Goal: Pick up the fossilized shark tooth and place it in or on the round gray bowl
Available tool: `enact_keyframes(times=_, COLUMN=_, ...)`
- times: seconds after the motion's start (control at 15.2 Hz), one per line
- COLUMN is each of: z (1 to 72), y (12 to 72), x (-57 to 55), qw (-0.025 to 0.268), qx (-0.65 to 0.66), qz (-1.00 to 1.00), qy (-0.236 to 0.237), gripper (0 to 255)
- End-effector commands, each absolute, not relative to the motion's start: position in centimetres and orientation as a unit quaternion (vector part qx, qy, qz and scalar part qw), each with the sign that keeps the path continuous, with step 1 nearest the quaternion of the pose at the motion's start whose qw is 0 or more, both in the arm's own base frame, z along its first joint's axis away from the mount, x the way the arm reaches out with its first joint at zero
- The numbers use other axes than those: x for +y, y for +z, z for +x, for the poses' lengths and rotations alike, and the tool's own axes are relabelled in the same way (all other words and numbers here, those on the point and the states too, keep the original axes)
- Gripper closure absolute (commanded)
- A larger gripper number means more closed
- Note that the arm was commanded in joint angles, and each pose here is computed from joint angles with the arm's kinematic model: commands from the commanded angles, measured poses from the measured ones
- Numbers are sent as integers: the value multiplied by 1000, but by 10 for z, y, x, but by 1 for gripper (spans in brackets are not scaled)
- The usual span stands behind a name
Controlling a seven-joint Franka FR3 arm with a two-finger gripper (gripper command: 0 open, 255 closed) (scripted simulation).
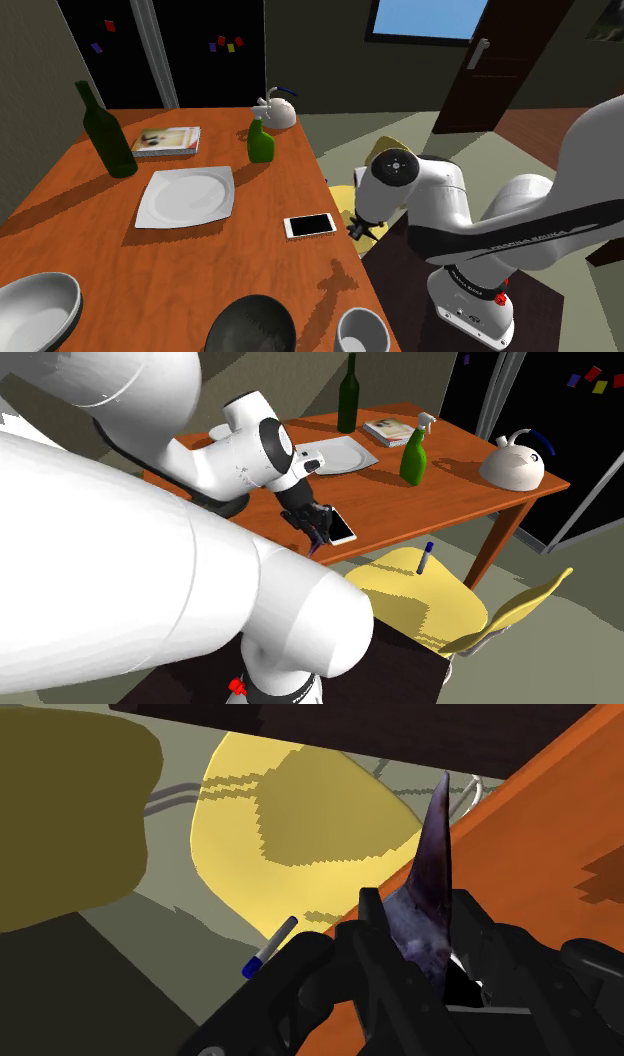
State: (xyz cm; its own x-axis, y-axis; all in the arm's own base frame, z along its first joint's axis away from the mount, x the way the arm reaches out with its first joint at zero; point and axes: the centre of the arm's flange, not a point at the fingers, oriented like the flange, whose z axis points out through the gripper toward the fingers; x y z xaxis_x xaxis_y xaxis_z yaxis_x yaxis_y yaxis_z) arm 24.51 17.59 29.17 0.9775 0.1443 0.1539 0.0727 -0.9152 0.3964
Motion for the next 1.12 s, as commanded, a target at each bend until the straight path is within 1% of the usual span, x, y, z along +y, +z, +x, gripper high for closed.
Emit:
enact_keyframes(times=0.0, z=244, y=302, x=175, qw=198, qx=56, qz=974, qy=90, gripper=255)
enact_keyframes(times=0.53, z=244, y=343, x=175, qw=198, qx=56, qz=974, qy=90, gripper=255)
enact_keyframes(times=1.06, z=239, y=337, x=281, qw=198, qx=56, qz=974, qy=90, gripper=255)
